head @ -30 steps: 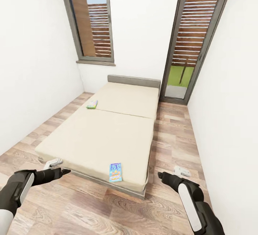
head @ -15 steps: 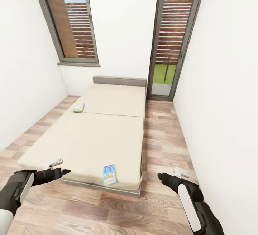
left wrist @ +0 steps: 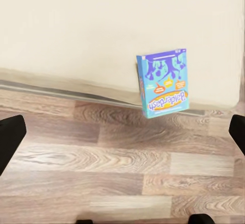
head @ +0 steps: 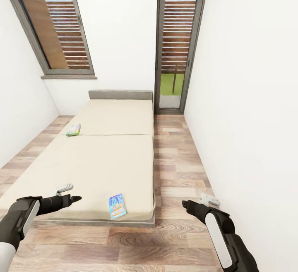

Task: Put all the toys in the child's room - the three board games (two on the bed and one on the table), the two jigsaw puzzles on the table, and the tennis ball on the table - inside the toy box on the table in the child's room.

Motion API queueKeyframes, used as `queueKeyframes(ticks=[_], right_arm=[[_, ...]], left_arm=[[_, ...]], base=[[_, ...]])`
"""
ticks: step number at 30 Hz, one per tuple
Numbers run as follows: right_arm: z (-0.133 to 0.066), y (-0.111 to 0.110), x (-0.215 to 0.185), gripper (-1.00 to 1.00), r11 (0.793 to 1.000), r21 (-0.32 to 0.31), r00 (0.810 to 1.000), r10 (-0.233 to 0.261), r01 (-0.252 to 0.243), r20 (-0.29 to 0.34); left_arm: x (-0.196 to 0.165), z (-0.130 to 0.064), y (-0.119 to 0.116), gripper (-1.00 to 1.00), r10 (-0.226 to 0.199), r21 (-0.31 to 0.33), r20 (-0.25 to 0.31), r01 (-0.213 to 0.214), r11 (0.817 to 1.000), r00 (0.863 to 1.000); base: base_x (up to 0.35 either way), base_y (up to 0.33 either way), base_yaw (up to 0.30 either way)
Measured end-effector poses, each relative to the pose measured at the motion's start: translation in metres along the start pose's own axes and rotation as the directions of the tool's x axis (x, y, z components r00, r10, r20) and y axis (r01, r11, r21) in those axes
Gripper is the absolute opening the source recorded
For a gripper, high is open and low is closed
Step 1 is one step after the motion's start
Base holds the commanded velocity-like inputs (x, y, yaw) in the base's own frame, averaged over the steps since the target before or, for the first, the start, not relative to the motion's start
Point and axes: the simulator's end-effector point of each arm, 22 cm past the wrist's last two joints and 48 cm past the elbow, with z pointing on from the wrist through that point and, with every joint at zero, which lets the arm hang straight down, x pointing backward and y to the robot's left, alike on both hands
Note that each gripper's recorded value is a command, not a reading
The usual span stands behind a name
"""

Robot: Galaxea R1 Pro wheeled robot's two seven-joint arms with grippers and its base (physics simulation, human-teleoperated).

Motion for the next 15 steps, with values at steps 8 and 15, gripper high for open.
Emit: queueKeyframes(ticks=[8,15], right_arm=[[0.0005,-0.0004,0.0009,1.0,1.0,0.001,1.0,-0.001,0.001,-0.002],[0.0022,-0.0015,0.0012,1.0,1.0,0.004,1.0,0.004,-0.004,0.004]], left_arm=[[0.0,0.0,0.0,1.0,0.0,0.0,0.0,0.0,1.0,1.0],[-0.0001,-0.0001,0.0002,1.0,-0.001,0.0,0.001,0.001,1.0,1.0]], base=[[0.0,0.154,-0.28],[0.0,0.045,-0.271]])
